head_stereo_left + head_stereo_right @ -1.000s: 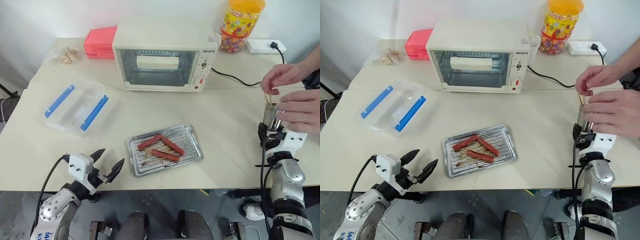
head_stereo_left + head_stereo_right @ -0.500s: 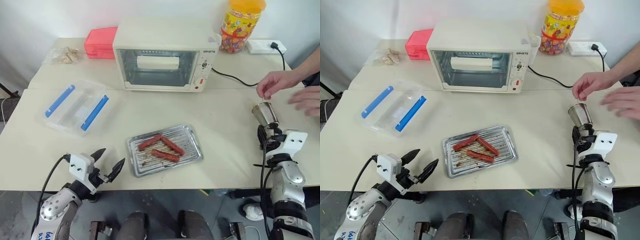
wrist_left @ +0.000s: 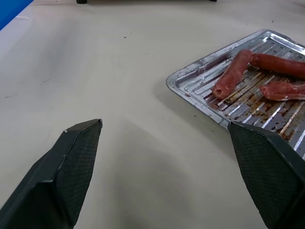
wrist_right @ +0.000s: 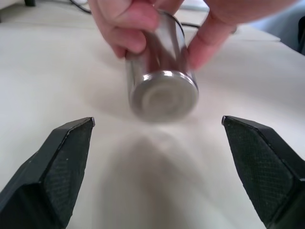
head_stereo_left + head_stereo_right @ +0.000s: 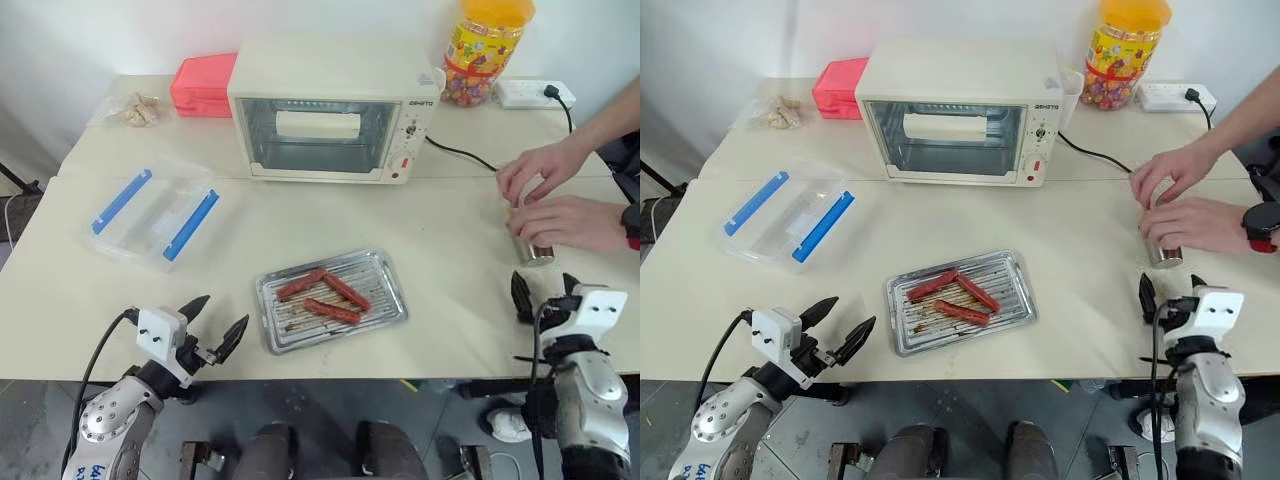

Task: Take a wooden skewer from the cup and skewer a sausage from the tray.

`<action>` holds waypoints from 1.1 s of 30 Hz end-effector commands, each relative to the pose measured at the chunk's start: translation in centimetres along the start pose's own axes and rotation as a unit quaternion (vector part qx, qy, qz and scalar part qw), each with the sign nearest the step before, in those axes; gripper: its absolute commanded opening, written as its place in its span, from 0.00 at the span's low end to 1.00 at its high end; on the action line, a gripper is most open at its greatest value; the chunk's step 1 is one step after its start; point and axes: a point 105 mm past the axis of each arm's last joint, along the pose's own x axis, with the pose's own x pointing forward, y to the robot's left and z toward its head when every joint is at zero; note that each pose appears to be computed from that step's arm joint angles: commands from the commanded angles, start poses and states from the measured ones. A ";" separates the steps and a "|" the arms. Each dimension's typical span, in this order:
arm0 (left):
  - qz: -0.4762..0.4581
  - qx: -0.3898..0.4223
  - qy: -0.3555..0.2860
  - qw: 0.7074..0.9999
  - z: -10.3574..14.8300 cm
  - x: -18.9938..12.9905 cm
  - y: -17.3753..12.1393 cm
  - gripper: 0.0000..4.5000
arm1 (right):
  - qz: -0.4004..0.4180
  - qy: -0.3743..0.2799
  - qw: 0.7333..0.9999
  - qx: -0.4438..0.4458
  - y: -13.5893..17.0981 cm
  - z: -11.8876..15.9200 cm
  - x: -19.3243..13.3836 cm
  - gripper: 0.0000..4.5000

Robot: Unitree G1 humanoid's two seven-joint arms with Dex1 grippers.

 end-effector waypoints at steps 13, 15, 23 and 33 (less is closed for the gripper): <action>-0.037 0.030 0.043 0.998 -0.1 -3.5 0.9 1.00 | 0.403 0.021 0.914 -0.025 10.7 2.9 -3.0 1.00; -0.072 0.033 0.062 0.995 -0.5 -4.3 0.3 1.00 | 0.421 0.024 0.906 -0.021 11.3 2.9 -2.4 0.96; -0.108 0.056 0.087 0.989 -1.5 -4.8 -0.2 0.80 | 0.437 0.053 0.894 -0.083 12.6 1.8 1.6 0.43; -0.129 0.073 0.109 0.983 -2.0 -1.0 -1.0 0.12 | 0.498 0.065 0.855 -0.130 15.3 1.3 2.0 0.00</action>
